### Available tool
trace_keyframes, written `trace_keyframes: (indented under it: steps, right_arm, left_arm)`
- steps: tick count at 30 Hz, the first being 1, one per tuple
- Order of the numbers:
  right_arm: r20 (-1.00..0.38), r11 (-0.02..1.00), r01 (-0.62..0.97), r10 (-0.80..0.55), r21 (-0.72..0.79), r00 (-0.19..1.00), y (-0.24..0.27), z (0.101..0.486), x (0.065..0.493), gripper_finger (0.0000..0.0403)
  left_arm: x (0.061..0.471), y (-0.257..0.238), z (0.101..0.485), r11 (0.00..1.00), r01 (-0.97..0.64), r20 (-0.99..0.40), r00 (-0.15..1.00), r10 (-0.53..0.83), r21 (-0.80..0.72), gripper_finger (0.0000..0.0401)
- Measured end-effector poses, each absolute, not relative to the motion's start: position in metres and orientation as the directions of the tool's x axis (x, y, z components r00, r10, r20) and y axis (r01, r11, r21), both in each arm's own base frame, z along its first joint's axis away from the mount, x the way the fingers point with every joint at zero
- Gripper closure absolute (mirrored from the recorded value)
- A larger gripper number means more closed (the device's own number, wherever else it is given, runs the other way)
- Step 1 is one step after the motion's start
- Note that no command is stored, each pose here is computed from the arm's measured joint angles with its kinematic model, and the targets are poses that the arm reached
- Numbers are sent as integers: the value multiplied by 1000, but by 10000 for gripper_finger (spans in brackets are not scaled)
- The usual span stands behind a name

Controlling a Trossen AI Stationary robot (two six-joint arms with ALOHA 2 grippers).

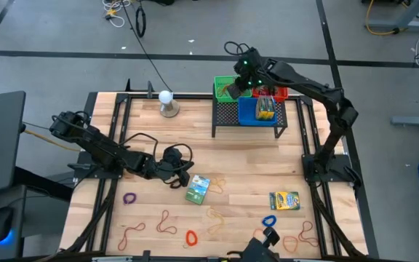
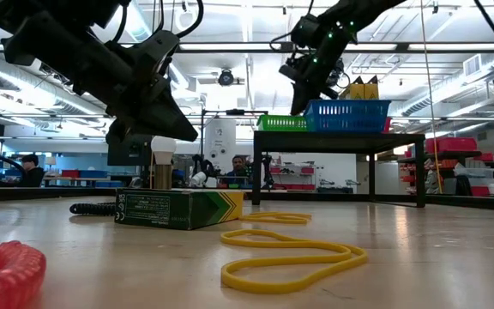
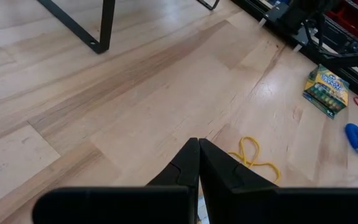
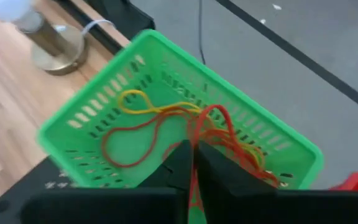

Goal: Pick & Place Office Desk Supplies
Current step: Put the red rubber band into the green bin

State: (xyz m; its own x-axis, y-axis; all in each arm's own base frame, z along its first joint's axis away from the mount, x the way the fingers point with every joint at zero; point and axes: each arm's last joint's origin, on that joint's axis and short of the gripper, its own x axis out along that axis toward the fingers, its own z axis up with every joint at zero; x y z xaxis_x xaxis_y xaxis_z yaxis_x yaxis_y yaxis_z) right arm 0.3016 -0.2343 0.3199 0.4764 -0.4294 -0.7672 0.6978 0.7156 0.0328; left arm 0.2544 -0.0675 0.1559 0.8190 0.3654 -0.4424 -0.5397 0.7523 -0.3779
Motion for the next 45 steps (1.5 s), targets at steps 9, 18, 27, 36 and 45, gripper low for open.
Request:
trace_keyframes:
  steps: [9, 18, 27, 36, 45]
  right_arm:
    - [-797, 672, 741, -456, -17, 396, -242, 315, 293, 310]
    - [-808, 651, 758, -464, -34, 363, -251, 314, 283, 388]
    - [-804, 678, 735, -441, -6, 400, -246, 316, 287, 337]
    - [-707, 809, 588, -405, 19, 580, -190, 369, 282, 344]
    - [-604, 931, 366, -288, 7, 743, -103, 392, 295, 387]
  left_arm:
    - [254, -68, 156, 746, -542, -442, 819, 365, -388, 391]
    - [254, -68, 156, 743, -543, -442, 819, 365, -392, 391]
    - [254, -68, 156, 738, -544, -442, 819, 365, -399, 391]
    - [255, -67, 156, 734, -548, -439, 818, 371, -401, 391]
    - [259, -54, 155, 734, -545, -465, 814, 348, -406, 391]
